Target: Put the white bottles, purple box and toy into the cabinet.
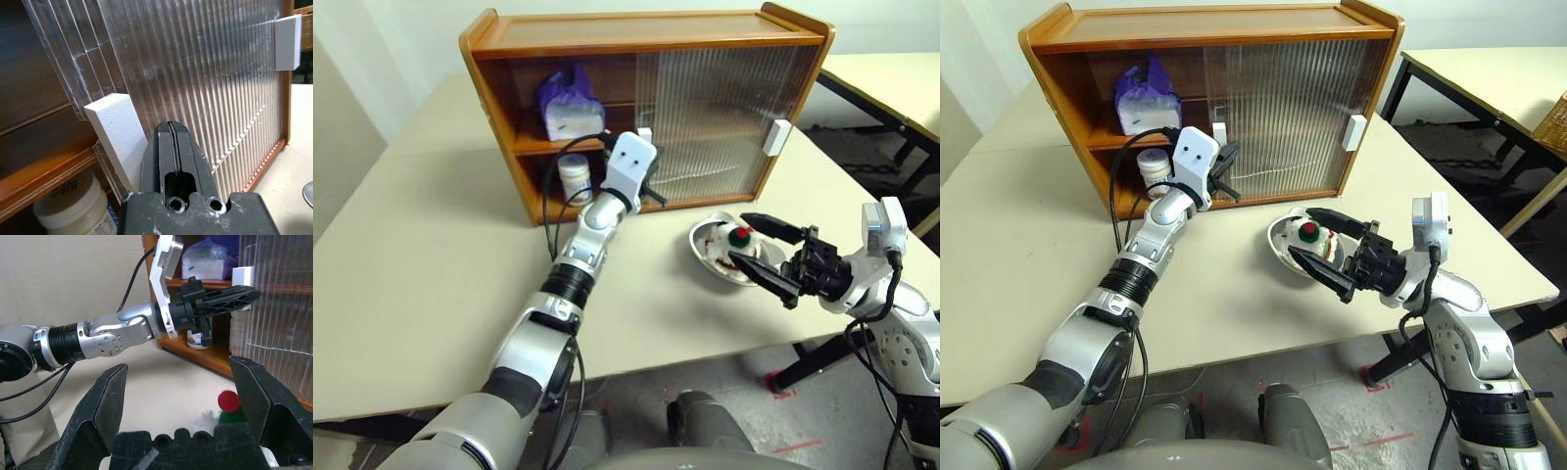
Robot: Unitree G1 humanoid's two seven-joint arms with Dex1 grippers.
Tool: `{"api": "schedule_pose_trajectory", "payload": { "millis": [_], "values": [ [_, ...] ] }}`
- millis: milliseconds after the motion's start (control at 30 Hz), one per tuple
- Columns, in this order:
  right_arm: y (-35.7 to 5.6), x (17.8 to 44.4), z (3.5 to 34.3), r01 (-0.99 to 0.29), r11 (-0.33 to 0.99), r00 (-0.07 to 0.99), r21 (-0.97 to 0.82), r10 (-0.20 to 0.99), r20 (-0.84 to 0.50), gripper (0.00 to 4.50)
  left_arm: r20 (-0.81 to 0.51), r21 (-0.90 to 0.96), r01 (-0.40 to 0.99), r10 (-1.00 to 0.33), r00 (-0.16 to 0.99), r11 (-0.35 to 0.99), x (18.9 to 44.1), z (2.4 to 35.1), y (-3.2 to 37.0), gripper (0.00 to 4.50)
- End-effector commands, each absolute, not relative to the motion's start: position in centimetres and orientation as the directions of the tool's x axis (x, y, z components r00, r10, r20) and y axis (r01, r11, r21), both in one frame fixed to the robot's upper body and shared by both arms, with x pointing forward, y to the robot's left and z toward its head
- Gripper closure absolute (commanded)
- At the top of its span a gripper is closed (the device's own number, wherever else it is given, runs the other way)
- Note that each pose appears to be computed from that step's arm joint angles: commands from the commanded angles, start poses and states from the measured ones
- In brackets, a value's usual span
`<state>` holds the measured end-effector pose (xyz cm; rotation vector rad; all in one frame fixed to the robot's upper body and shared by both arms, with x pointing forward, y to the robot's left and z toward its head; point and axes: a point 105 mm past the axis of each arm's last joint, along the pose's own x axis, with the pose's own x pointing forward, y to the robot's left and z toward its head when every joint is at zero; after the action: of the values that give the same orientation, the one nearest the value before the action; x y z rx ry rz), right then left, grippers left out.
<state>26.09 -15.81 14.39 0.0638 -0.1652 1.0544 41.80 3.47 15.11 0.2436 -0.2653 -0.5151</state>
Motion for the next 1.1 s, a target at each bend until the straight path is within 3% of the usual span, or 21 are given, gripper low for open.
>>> {"api": "schedule_pose_trajectory", "payload": {
  "millis": [33, 1100],
  "values": [
    [-15.7, 26.3, 14.5, -0.871, 0.489, 0.476, -0.040, 0.863, 0.169, 0.00, 0.202, 0.262, 0.348, -0.404, 0.892, 0.900, 42.4, 15.4, 6.7, 4.49],
    [-14.6, 26.9, 14.4, -0.913, 0.407, 0.398, -0.025, 0.902, 0.170, 0.00, 0.181, 0.272, 0.063, -0.116, 0.977, 0.960, 39.0, 15.2, 18.0, 4.49]
  ]
}}
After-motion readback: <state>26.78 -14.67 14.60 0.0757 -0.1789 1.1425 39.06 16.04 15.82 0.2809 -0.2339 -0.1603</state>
